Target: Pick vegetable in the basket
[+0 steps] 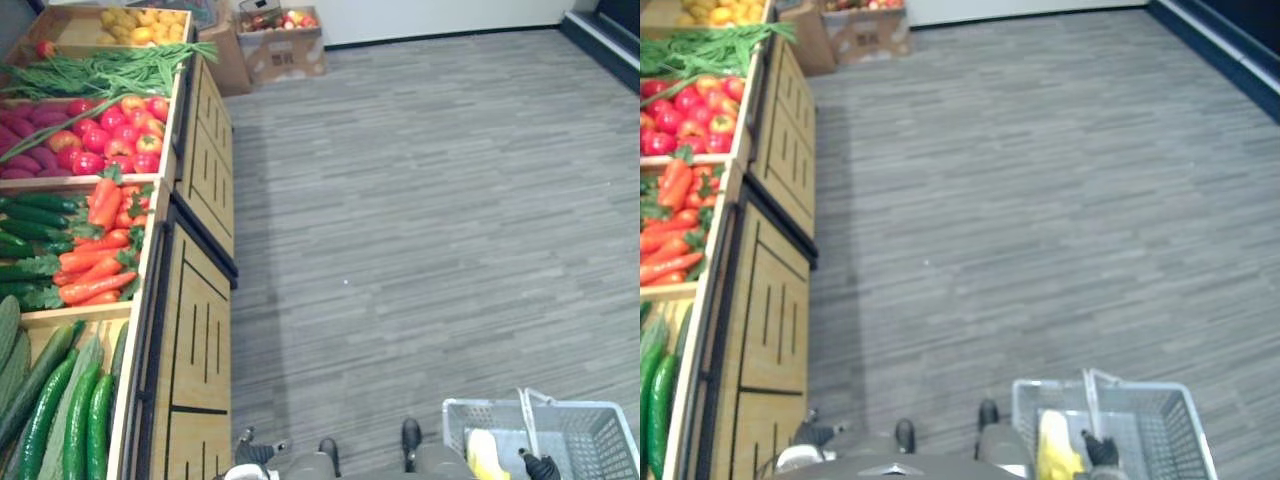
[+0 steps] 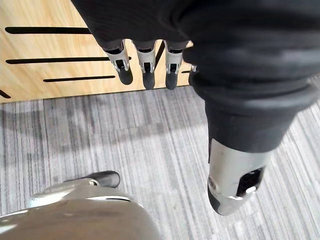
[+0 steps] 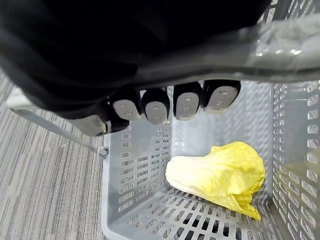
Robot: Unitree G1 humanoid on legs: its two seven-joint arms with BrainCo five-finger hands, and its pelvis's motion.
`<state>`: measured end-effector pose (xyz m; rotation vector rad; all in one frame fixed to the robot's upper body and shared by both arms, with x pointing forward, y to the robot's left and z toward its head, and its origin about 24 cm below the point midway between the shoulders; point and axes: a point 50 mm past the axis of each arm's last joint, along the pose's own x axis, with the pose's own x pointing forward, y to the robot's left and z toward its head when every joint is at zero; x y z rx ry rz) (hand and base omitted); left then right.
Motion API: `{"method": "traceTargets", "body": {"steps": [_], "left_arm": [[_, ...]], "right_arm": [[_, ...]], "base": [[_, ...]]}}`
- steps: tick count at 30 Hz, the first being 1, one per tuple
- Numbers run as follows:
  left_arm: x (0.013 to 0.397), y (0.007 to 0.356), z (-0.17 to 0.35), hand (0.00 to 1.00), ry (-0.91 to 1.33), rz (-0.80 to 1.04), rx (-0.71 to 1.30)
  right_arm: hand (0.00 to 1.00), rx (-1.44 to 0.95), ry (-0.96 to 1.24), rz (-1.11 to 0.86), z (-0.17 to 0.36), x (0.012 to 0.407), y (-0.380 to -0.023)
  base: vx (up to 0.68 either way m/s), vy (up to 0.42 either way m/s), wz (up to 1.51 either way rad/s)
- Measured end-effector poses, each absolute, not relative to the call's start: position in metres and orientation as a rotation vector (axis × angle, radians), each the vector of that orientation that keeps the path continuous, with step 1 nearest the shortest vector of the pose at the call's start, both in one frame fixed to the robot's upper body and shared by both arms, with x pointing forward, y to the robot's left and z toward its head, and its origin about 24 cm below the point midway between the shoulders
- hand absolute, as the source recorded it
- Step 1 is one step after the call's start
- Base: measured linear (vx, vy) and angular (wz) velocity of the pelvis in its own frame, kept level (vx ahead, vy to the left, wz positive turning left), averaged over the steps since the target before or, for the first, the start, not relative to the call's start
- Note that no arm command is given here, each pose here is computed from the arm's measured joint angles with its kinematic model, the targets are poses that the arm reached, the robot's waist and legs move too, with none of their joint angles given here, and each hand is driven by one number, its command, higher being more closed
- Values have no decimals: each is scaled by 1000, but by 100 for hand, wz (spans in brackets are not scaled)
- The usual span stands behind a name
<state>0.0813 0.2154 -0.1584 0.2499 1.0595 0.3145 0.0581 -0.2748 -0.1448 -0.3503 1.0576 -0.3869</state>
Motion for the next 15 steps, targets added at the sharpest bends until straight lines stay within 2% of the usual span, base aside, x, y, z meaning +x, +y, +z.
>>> {"method": "traceTargets", "body": {"steps": [8,15], "left_arm": [[84,224,-156,0,1048,261,320],[87,220,-157,0,1055,309,279]], "right_arm": [[100,-287,996,-421,-144,69,-261],[100,-269,954,-413,-142,78,-253]], "base": [[127,79,8],[212,-107,1]]}}
